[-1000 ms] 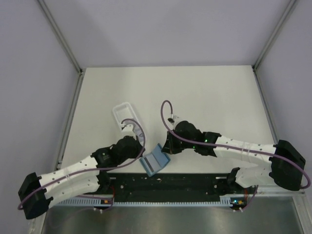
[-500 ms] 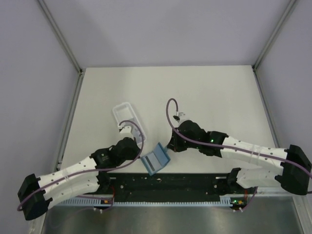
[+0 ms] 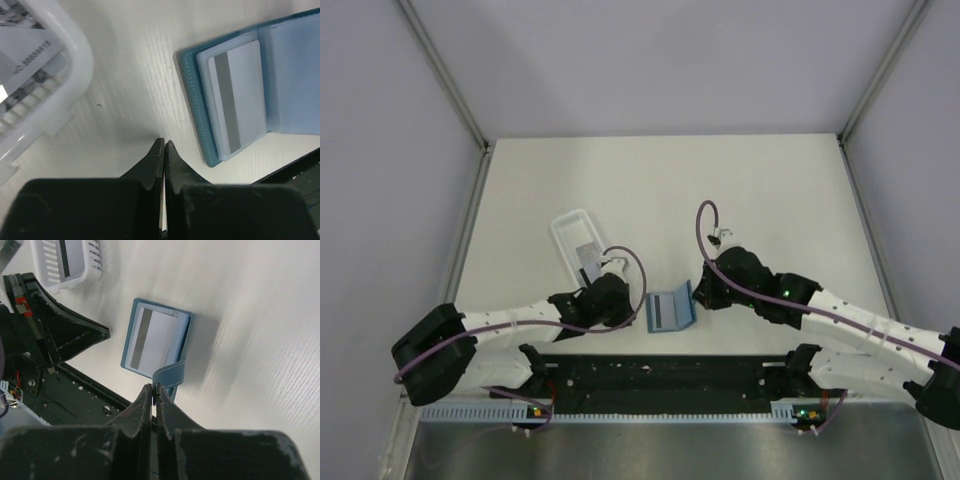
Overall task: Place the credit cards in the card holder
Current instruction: Close the card holder at the center of the board.
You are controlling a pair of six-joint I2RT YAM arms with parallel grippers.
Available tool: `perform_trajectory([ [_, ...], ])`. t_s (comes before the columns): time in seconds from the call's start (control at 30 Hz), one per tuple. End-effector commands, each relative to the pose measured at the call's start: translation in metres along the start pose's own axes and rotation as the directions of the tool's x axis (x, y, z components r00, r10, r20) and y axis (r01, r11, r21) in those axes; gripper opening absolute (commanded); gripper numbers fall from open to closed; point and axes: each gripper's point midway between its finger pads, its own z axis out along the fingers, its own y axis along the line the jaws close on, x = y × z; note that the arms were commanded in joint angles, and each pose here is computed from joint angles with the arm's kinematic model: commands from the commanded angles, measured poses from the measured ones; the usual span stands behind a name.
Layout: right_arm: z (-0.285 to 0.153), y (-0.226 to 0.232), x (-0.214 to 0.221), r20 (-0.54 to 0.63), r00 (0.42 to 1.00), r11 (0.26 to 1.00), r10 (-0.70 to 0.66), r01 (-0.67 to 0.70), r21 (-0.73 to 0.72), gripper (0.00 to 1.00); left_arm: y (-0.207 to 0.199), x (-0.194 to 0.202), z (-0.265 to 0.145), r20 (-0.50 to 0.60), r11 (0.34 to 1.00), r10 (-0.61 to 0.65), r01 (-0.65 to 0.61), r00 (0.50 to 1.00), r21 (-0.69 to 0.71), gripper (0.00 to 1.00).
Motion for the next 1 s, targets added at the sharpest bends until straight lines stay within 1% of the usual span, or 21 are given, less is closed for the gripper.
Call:
perform_trajectory([
  [0.0,-0.005,0.000,-0.008,0.034,0.999,1.000,0.005,-0.005,-0.006,0.00,-0.047,-0.021,0.012,0.029,0.987,-0.007,0.002,1.000,0.161,0.00],
  [0.17,-0.008,0.010,-0.015,0.051,0.999,0.999,0.014,-0.012,-0.043,0.00,-0.047,-0.009,0.025,-0.018,0.986,-0.014,0.017,1.000,0.164,0.00],
  [0.33,-0.004,0.037,-0.018,0.042,0.999,0.985,0.033,-0.025,-0.170,0.00,-0.047,-0.005,0.030,-0.024,0.985,-0.025,0.029,0.999,0.172,0.00],
  [0.37,-0.003,0.047,-0.016,0.022,0.999,0.976,0.036,-0.031,-0.217,0.00,-0.047,-0.005,0.030,-0.023,0.984,-0.027,0.031,0.999,0.173,0.00],
  [0.47,0.001,0.068,-0.018,0.013,0.998,0.947,0.066,-0.058,-0.317,0.00,-0.047,-0.004,0.032,-0.021,0.983,-0.038,0.042,0.999,0.178,0.00],
  [0.57,0.008,0.082,-0.017,-0.009,0.996,0.920,0.092,-0.089,-0.381,0.00,-0.043,0.000,0.032,-0.028,0.983,-0.056,0.060,0.998,0.173,0.00],
  [0.83,0.040,0.095,0.005,-0.059,0.990,0.876,0.127,-0.140,-0.462,0.00,-0.022,0.017,0.027,-0.037,0.985,-0.096,0.100,0.995,0.139,0.00],
  [0.97,0.055,0.096,0.019,-0.082,0.989,0.873,0.125,-0.149,-0.464,0.00,-0.008,0.025,0.019,-0.039,0.987,-0.116,0.120,0.992,0.107,0.00],
])
